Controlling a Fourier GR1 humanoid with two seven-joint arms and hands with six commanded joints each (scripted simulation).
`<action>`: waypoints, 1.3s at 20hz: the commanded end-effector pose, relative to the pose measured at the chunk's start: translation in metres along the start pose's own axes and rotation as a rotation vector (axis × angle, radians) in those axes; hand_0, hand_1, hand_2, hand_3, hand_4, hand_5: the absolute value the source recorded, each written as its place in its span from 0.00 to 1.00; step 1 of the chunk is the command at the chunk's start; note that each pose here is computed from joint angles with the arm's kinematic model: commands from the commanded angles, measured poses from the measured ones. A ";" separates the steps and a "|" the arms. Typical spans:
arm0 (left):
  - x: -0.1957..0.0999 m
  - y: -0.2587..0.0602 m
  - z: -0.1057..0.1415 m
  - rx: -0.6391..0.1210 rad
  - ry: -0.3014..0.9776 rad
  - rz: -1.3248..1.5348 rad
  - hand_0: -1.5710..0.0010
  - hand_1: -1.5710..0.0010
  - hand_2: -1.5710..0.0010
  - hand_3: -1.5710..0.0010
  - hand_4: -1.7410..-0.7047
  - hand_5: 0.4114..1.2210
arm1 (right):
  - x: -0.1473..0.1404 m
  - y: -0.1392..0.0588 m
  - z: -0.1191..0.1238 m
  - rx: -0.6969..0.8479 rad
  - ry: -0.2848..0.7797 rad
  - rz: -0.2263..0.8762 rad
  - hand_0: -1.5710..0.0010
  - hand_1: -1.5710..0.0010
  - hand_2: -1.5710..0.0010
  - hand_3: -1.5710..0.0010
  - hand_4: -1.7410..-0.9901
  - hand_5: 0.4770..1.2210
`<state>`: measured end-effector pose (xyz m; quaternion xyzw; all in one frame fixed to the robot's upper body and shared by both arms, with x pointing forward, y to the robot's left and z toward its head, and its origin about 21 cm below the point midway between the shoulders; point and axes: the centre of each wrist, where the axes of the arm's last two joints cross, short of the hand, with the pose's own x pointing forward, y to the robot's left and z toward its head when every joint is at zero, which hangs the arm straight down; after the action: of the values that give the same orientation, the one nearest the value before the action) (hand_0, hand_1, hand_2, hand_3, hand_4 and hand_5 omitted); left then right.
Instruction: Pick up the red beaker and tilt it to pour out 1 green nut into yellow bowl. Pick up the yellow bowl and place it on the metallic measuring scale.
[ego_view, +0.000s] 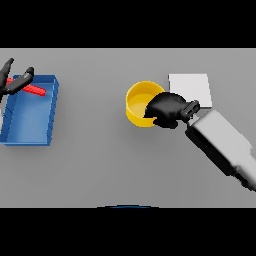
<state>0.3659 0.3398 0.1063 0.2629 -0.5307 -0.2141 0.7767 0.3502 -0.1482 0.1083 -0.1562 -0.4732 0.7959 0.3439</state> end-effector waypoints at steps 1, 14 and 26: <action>0.000 -0.001 0.001 -0.006 -0.011 0.004 1.00 1.00 1.00 1.00 0.91 0.36 | 0.004 0.000 0.005 0.000 -0.004 0.001 0.00 0.00 0.05 0.25 0.00 1.00; 0.003 -0.003 0.010 -0.009 0.026 0.035 1.00 1.00 1.00 1.00 0.86 0.42 | -0.070 -0.020 0.032 -0.160 0.283 -0.030 0.00 0.00 0.01 0.26 0.00 1.00; 0.014 -0.006 0.011 -0.004 0.049 0.018 1.00 1.00 1.00 1.00 0.85 0.49 | -0.124 0.021 0.027 -0.151 0.411 -0.154 0.00 0.00 0.11 0.15 0.00 1.00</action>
<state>0.3602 0.3252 0.1155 0.2612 -0.5138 -0.2020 0.7918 0.4150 -0.2590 0.0945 -0.3044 -0.4611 0.6810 0.4807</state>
